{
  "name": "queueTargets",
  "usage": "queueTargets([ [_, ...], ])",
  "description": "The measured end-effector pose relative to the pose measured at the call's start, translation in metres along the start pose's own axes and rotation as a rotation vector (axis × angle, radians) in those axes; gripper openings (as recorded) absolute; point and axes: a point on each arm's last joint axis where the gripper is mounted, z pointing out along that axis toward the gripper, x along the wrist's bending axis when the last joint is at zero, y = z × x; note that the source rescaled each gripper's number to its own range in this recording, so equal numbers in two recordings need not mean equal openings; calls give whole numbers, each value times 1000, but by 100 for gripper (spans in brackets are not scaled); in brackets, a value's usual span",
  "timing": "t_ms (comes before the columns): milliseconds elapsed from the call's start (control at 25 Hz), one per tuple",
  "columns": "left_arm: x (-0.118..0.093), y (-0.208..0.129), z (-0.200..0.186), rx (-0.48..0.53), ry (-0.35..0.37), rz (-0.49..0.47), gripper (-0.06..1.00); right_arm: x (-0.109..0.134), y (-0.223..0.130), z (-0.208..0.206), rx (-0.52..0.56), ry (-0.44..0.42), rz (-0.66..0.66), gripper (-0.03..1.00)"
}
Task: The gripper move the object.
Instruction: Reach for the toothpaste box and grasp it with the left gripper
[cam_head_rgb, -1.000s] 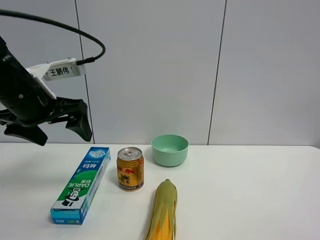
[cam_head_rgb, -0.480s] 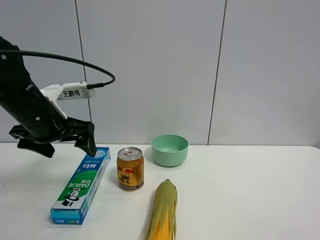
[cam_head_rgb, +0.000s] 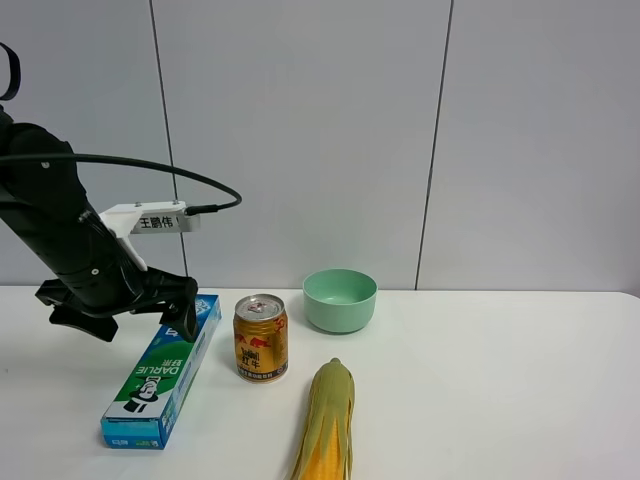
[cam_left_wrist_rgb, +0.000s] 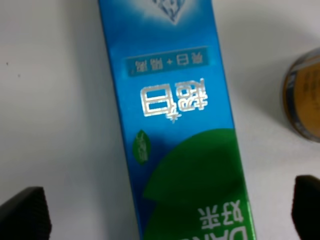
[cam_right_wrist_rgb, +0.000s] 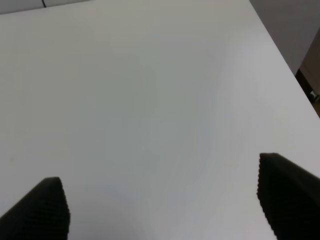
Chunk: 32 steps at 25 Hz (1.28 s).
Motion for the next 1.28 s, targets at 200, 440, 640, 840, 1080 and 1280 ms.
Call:
queueTargets([
  [200, 1, -3, 11, 4, 4, -2, 100, 0, 0, 0, 0, 0, 0, 100],
  [440, -6, -9, 24, 17, -2, 21, 100, 0, 0, 0, 0, 0, 0, 100],
  [640, -11, -13, 32, 29, -3, 46, 100, 0, 0, 0, 0, 0, 0, 100],
  [840, -9, -16, 37, 43, 5, 70, 100, 0, 0, 0, 0, 0, 0, 100],
  [1080, -8, -21, 44, 66, 11, 75, 100, 0, 0, 0, 0, 0, 0, 100],
  [1280, -7, -22, 48, 70, 13, 76, 100, 0, 0, 0, 0, 0, 0, 100],
])
